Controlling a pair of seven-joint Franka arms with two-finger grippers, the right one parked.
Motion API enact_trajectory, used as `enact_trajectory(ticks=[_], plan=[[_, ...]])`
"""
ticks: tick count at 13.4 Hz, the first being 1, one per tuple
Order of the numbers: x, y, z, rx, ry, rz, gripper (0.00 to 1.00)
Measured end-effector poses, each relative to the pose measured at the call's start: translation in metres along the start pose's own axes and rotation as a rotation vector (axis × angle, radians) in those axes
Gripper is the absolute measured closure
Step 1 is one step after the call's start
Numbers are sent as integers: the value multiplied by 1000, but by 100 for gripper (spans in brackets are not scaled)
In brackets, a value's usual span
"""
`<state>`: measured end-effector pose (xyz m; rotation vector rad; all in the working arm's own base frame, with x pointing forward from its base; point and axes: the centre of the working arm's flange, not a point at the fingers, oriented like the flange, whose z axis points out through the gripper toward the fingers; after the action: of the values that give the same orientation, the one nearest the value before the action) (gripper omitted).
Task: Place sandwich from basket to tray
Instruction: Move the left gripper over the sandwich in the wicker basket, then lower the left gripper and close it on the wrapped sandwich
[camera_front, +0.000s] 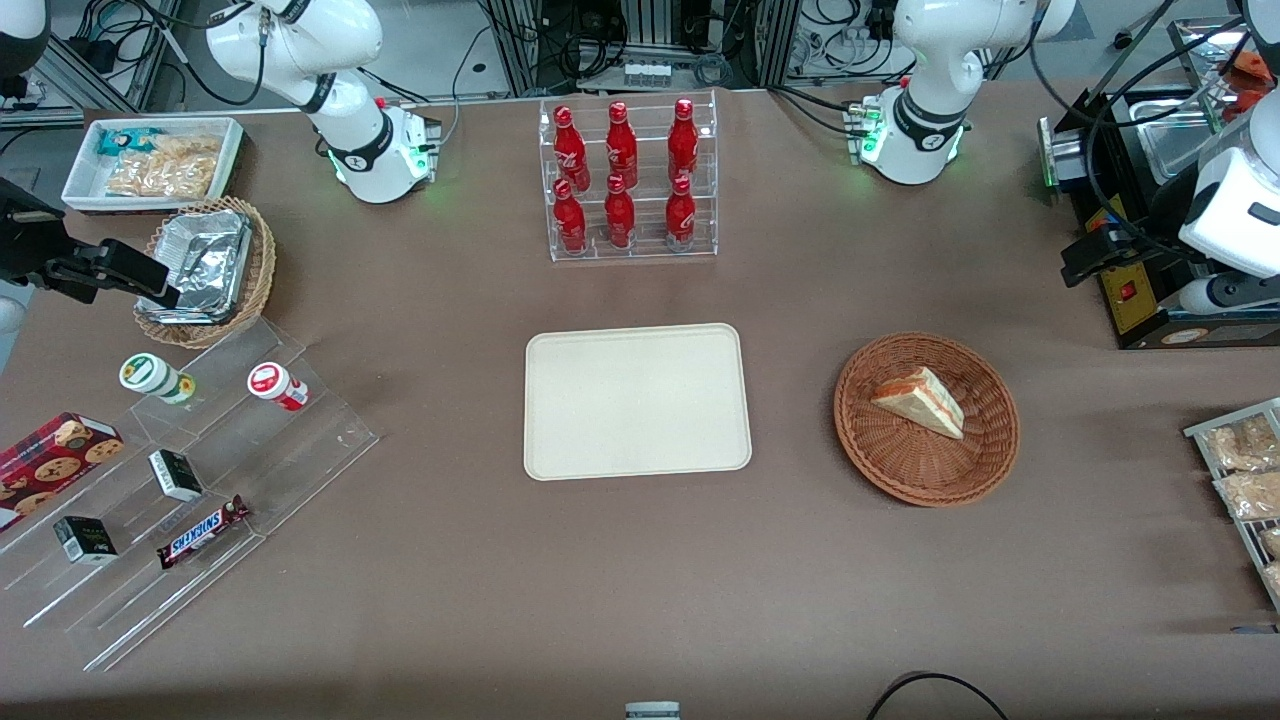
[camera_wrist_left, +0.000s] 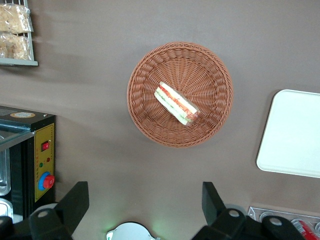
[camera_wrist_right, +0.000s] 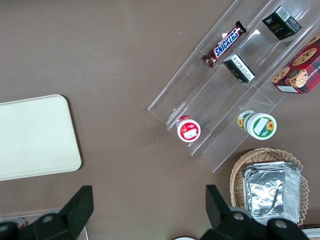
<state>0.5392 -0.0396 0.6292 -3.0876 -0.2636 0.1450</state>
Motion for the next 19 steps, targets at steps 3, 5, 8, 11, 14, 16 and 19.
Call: enact_trajectory(ticks=[3, 5, 8, 11, 14, 16, 19], plan=[[-1, 0, 0, 2, -6, 0, 0], [-2, -2, 7, 11, -39, -6, 0], [4, -1, 64, 32, -103, -25, 0], [13, 5, 139, 28, -61, -204, 0], [8, 19, 196, -18, 50, -495, 0], [-1, 34, 220, -61, 101, -709, 0], [-7, 57, 240, -88, 112, -853, 0]])
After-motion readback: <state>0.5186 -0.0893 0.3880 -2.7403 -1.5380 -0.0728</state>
